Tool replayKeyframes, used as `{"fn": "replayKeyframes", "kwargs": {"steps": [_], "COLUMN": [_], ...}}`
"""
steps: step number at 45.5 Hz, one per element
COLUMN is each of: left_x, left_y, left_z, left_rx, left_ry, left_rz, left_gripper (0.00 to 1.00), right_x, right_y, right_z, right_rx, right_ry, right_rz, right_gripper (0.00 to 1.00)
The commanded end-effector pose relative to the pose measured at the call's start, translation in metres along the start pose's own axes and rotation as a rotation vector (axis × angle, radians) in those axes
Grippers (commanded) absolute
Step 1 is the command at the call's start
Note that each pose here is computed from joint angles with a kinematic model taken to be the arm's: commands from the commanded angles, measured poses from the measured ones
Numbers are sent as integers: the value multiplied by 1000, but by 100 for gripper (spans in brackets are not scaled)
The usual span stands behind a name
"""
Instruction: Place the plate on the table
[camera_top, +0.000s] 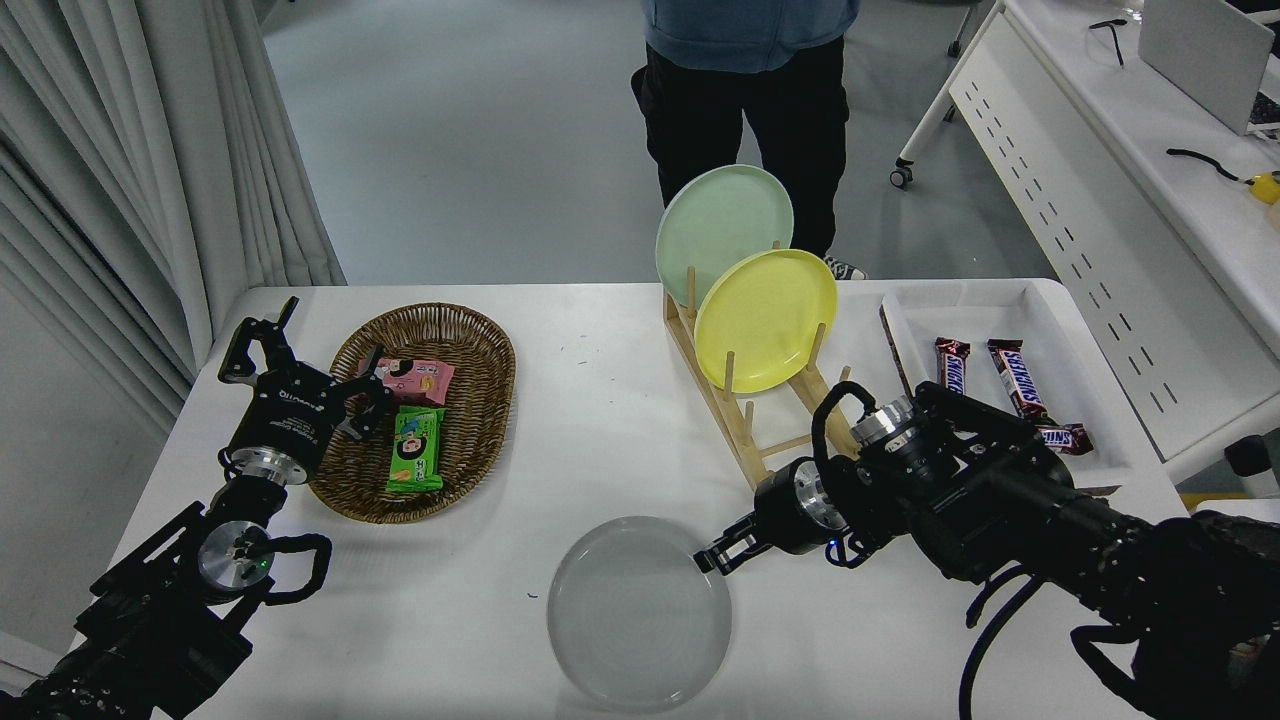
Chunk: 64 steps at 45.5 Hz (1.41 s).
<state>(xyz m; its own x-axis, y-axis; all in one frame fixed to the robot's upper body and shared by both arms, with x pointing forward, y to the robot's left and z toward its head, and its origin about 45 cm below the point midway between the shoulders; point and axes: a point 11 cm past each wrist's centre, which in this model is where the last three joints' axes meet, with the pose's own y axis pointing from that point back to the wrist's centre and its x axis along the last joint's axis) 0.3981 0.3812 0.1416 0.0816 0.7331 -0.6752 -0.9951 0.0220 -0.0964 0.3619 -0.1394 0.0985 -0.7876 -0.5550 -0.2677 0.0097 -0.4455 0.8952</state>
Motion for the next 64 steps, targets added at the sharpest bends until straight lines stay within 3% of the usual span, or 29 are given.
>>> {"fn": "replayKeyframes", "kwargs": {"steps": [1,36,41,47,50,51,56,58,61,64], "left_x": [0,0,0,0,0,0,0,0,0,0], "left_y": [0,0,0,0,0,0,0,0,0,0], "left_z": [0,0,0,0,0,0,0,0,0,0], "left_rx": [-1,0,-1,0,-1,0,0,-2,-1,0], "left_ry": [1,0,1,-1,1,-1,-1,1,1,-1], "left_rz": [0,1,0,0,0,0,0,0,0,0], "left_gripper": [100,100,100,100,100,100,100,100,100,100], "right_x": [0,2,4,4,3,3,-2,-2,-2,-3], "right_y": [1,3,3,2,3,3,5,8,16,27], "right_z": [-1,-7,-9,-8,-8,-8,-3,-4,-6,-2], "right_rx": [4,18,23,20,22,18,4,2,4,-9], "right_ry": [-1,-9,-9,-8,-8,-9,2,2,14,54], "right_rz": [0,2,5,5,4,2,-9,-17,-26,-39], "right_gripper": [0,0,11,13,24,37,46,63,97,100]}}
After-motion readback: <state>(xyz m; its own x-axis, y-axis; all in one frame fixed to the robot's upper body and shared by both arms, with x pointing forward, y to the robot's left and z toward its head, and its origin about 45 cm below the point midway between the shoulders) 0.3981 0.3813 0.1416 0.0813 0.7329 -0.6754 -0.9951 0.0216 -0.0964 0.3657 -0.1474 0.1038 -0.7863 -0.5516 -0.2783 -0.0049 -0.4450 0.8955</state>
